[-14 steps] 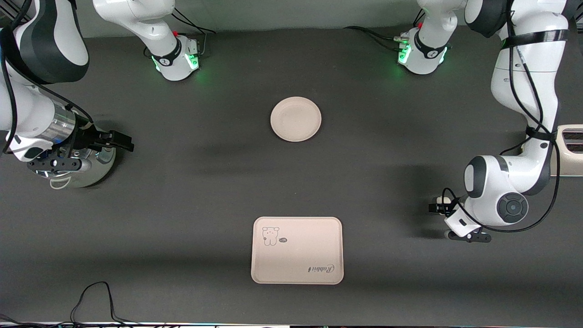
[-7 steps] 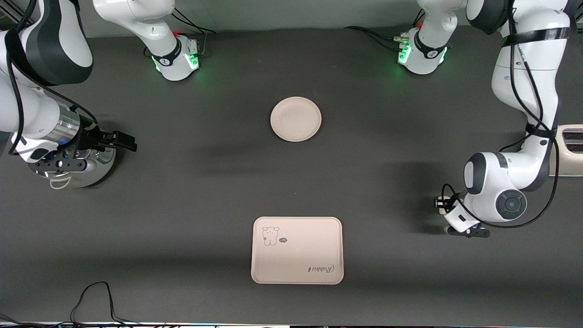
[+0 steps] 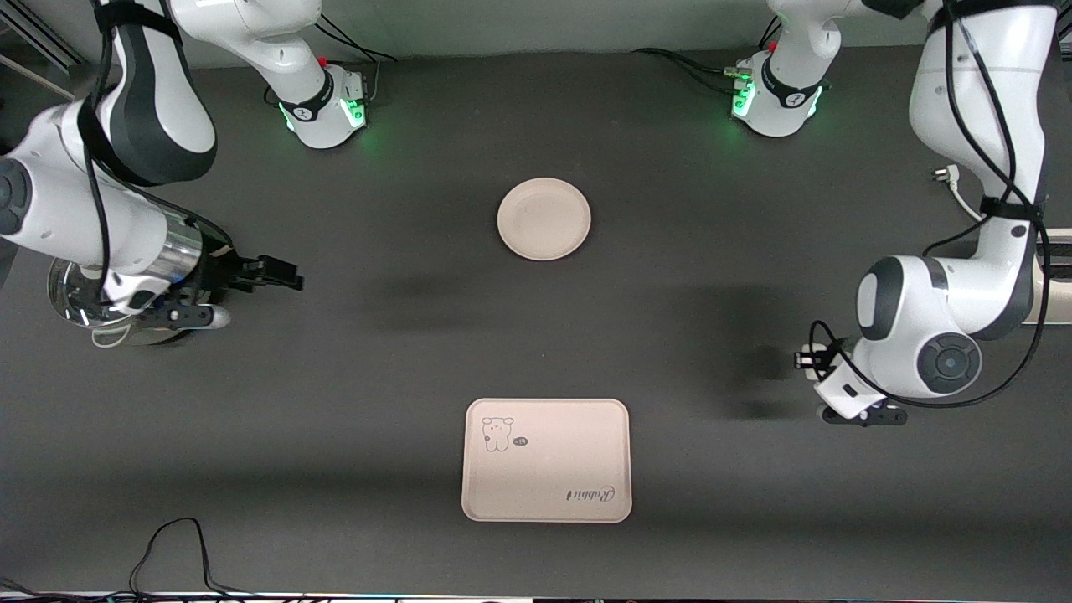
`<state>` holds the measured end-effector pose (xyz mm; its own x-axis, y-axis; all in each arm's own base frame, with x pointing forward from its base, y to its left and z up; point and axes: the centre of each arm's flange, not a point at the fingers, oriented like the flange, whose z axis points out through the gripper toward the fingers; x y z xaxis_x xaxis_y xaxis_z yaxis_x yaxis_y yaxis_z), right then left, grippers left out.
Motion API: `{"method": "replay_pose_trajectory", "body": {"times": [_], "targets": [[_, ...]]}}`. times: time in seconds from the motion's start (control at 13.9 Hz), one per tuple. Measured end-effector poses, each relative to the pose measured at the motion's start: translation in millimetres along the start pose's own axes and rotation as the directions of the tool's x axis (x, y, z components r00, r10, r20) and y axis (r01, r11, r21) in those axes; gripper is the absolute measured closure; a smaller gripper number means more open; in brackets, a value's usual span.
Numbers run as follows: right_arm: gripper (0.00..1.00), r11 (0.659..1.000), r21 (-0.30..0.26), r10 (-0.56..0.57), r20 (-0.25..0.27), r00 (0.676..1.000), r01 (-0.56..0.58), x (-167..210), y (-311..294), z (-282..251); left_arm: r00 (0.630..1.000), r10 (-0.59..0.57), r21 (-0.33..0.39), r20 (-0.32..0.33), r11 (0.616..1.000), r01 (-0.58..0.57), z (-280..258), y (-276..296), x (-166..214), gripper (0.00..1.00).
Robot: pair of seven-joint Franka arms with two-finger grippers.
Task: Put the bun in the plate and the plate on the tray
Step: 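Carry the bun over the plate while the right gripper reaches forward, then lower the bun onto the plate and open the left gripper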
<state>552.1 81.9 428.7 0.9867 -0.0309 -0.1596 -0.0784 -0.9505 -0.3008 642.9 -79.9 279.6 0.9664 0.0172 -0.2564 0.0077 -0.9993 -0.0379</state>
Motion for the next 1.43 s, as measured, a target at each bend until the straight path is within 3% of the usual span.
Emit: {"method": "replay_pose_trajectory", "body": {"times": [0.14, 0.22, 0.5, 0.65, 0.86, 1.0, 1.43], "targets": [[0.00, 0.985, 0.173, 0.001, 0.040, 0.999, -0.008, 1.7, -1.7, 27.8, 0.998, -0.053, 0.030, 0.017, 0.998, 0.053, -33.5, 64.0, -31.4, 0.71], [0.00, 0.972, 0.234, 0.020, 0.042, 0.999, -0.029, 3.3, -0.6, 39.6, 0.997, -0.080, 0.038, 0.016, 0.996, 0.080, -47.1, 100.2, -49.8, 0.71], [0.00, 0.929, 0.367, 0.038, 0.036, 0.999, -0.049, -4.0, -4.1, 97.2, 0.986, -0.166, 0.032, 0.011, 0.986, 0.165, -58.6, 232.0, -120.9, 0.71], [0.00, 0.911, 0.413, 0.001, 0.050, 0.999, -0.021, -10.5, 0.4, 129.0, 0.978, -0.209, 0.024, 0.019, 0.978, 0.209, -49.2, 276.7, -150.0, 0.71], [0.00, 0.901, 0.432, -0.005, 0.085, 0.996, -0.033, -11.6, 13.9, 164.0, 0.972, -0.233, -0.008, 0.014, 0.973, 0.233, -32.4, 325.8, -188.3, 0.68], [0.00, 0.884, 0.467, -0.027, 0.081, 0.996, -0.014, -10.9, 17.1, 178.5, 0.971, -0.240, -0.033, 0.009, 0.970, 0.240, -14.7, 350.2, -211.5, 0.68], [0.00, 0.774, 0.633, -0.042, 0.063, 0.997, -0.008, -20.5, 38.0, 257.1, 0.970, -0.241, -0.107, -0.019, 0.966, 0.238, 69.9, 405.3, -275.5, 0.67]]}}
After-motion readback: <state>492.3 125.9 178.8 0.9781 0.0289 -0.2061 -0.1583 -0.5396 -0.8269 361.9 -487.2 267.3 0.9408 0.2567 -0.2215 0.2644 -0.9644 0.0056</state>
